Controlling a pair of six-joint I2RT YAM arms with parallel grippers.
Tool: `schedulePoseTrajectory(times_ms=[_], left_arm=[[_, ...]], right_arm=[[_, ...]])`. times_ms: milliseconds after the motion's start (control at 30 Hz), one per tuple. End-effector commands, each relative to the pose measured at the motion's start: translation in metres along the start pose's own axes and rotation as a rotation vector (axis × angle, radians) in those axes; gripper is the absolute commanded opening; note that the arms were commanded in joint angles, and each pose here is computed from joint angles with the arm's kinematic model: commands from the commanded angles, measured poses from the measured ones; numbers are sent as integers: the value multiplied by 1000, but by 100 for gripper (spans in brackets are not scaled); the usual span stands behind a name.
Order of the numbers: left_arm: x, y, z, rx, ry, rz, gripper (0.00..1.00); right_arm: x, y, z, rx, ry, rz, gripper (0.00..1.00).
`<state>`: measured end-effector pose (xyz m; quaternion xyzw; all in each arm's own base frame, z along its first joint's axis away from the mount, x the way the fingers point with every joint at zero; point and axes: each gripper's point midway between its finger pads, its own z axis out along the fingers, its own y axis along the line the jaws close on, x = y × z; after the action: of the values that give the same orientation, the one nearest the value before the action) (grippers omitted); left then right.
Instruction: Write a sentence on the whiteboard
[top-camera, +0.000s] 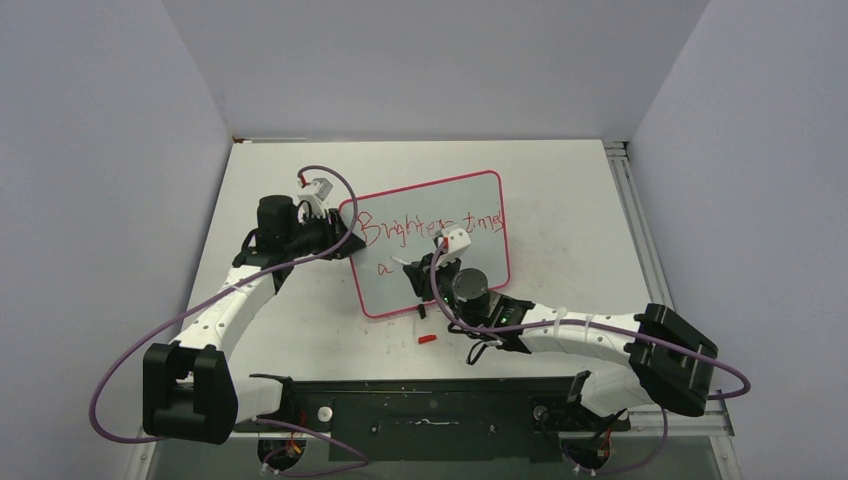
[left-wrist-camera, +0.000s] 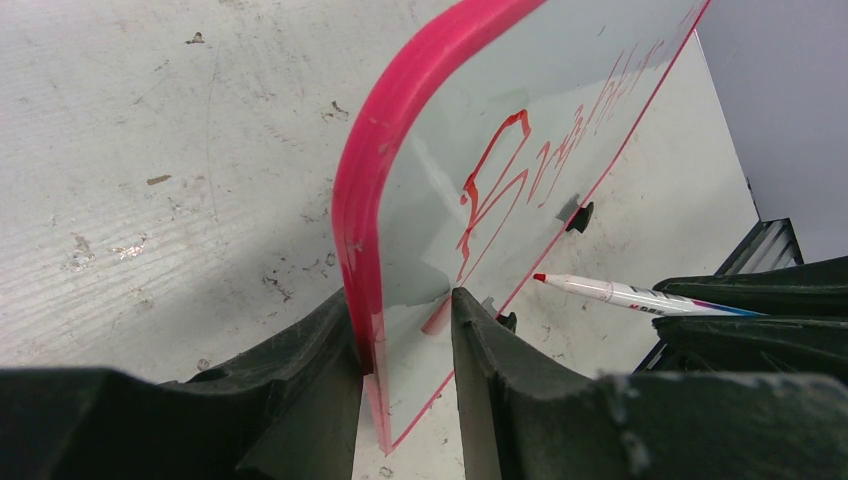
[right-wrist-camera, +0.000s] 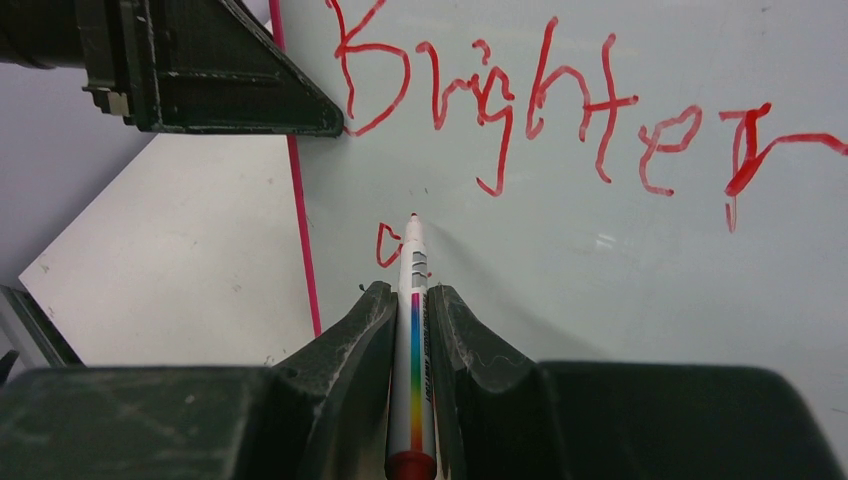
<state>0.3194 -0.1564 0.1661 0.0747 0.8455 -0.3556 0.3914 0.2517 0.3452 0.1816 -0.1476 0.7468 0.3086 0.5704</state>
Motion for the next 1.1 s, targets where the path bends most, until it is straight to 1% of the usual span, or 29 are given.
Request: schedulePoseTrajectory(times_ms=[0,400,733,1067], left_arm=[[-25,-20,-7,63,-63,49,34],[-25,-19,-7,63,-63,50,34],[-25,-19,-6,62,-61,48,34],[-25,-19,-6,62,-60,47,34]], right_arm=[[-38,7,12,-9,-112,17,5],[-22,-4,20,15,-66,11,5],[9,-13,8,32,12,34,5],[34,-12,-1,27,70,52,5]])
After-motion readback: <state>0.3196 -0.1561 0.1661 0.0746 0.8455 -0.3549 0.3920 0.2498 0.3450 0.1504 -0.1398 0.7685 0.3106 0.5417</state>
